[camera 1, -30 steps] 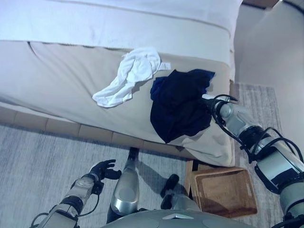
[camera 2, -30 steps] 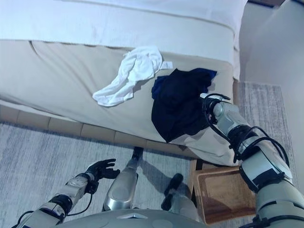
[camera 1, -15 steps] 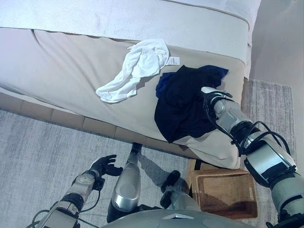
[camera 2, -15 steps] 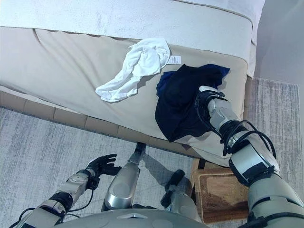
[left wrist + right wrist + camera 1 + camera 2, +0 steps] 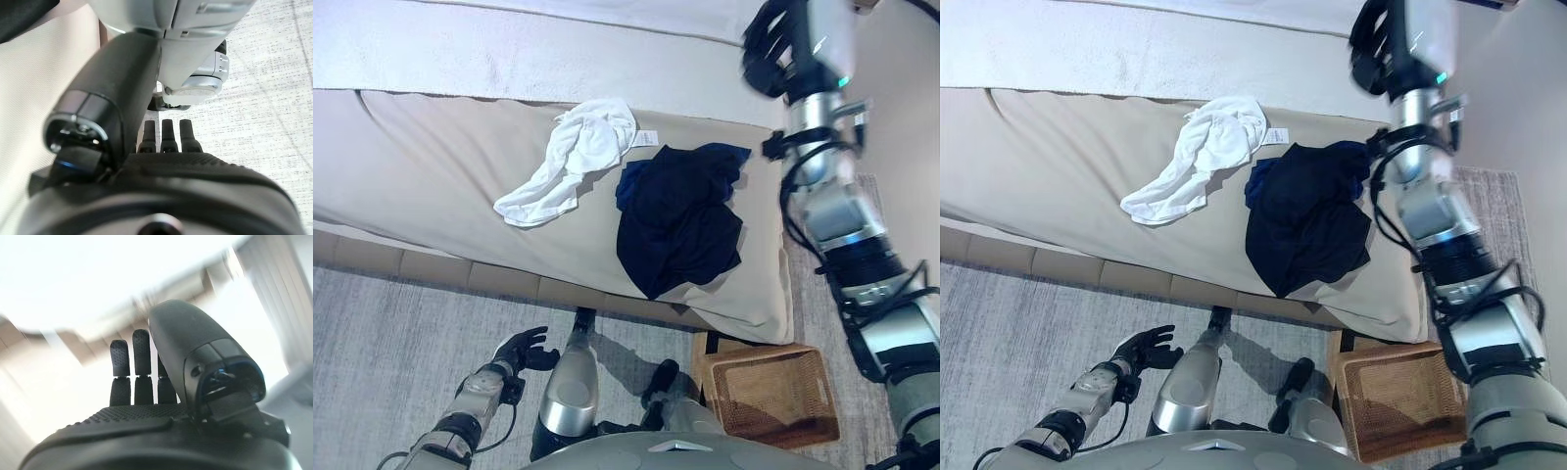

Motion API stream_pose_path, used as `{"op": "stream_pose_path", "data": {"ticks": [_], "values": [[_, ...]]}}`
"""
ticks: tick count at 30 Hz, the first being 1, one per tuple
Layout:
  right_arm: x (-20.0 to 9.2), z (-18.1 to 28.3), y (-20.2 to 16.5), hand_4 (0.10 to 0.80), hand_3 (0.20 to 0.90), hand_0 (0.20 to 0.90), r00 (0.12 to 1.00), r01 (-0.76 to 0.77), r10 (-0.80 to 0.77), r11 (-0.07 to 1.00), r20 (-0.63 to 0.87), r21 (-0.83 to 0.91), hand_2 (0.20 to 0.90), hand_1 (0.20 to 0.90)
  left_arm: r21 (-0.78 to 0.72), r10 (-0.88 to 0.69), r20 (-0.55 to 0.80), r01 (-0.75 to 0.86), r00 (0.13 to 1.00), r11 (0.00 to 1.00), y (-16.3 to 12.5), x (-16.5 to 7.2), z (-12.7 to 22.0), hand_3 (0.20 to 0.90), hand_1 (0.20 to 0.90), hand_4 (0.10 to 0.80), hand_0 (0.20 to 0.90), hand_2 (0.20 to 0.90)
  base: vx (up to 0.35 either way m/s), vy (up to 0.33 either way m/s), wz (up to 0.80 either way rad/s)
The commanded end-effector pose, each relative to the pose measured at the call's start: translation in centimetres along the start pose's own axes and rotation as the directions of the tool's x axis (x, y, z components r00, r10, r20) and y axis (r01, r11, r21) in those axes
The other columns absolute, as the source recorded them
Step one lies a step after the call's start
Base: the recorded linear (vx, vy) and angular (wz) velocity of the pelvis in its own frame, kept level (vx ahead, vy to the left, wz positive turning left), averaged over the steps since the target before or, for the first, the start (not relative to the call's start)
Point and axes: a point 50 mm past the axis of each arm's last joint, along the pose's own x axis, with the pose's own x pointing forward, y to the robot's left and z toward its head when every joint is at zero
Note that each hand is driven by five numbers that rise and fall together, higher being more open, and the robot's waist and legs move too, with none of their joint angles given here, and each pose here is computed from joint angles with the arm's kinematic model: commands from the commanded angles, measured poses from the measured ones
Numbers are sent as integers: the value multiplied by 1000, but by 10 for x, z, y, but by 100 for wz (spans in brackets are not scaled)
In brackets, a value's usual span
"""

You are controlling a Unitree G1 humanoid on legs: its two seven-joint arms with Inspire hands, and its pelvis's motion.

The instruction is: Pick up the clothes from the bed and place them into the basket

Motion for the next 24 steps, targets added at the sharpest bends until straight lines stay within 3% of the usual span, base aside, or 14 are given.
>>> {"op": "stream_pose_path", "data": {"ticks": [1, 3, 4, 5, 7, 10, 16, 24], "values": [[17, 16, -47, 100, 200, 300, 979, 165, -164, 986, 124, -3, 300, 300, 41, -115, -94, 120, 989, 992, -32, -6, -36, 900, 900, 800, 900, 900, 130, 24, -6], [12, 12, -43, 100, 200, 300, 993, 56, -58, 998, 104, 17, 300, 300, 43, -122, -121, 128, 985, 991, -34, -8, -42, 900, 900, 800, 900, 900, 145, 41, -10], [7, 6, -34, 369, 469, 531, 996, -53, 53, 999, 68, -7, 531, 531, 43, -126, -131, 132, 983, 990, -33, -9, -44, 900, 900, 800, 900, 900, 136, 46, -7], [1, -1, -24, 800, 900, 900, 988, -153, 154, 988, 35, -26, 900, 900, 44, -128, -139, 135, 982, 990, -33, -9, -46, 900, 900, 800, 900, 900, 122, 40, -10], [-14, -14, -1, 800, 900, 900, 920, -391, 390, 919, -34, -54, 900, 900, 41, -125, -147, 132, 981, 990, -29, -10, -48, 900, 900, 800, 900, 900, 69, 16, -11], [-26, -27, 28, 800, 900, 900, 831, -556, 550, 822, -77, -123, 900, 900, 49, -103, -117, 109, 988, 993, -20, -7, -36, 900, 900, 800, 900, 900, -61, -39, 0], [-20, -31, 72, 800, 900, 900, 782, -623, 597, 762, -180, -177, 900, 900, 59, -64, -7, 64, 998, 996, -9, 3, 4, 900, 900, 800, 900, 900, -169, -79, 13], [-15, -53, 89, 800, 900, 900, 729, -669, 573, 712, -374, -213, 900, 900, 55, -40, 41, 37, 998, 998, -3, 5, 17, 900, 900, 800, 900, 900, -52, -1, 24]]}}
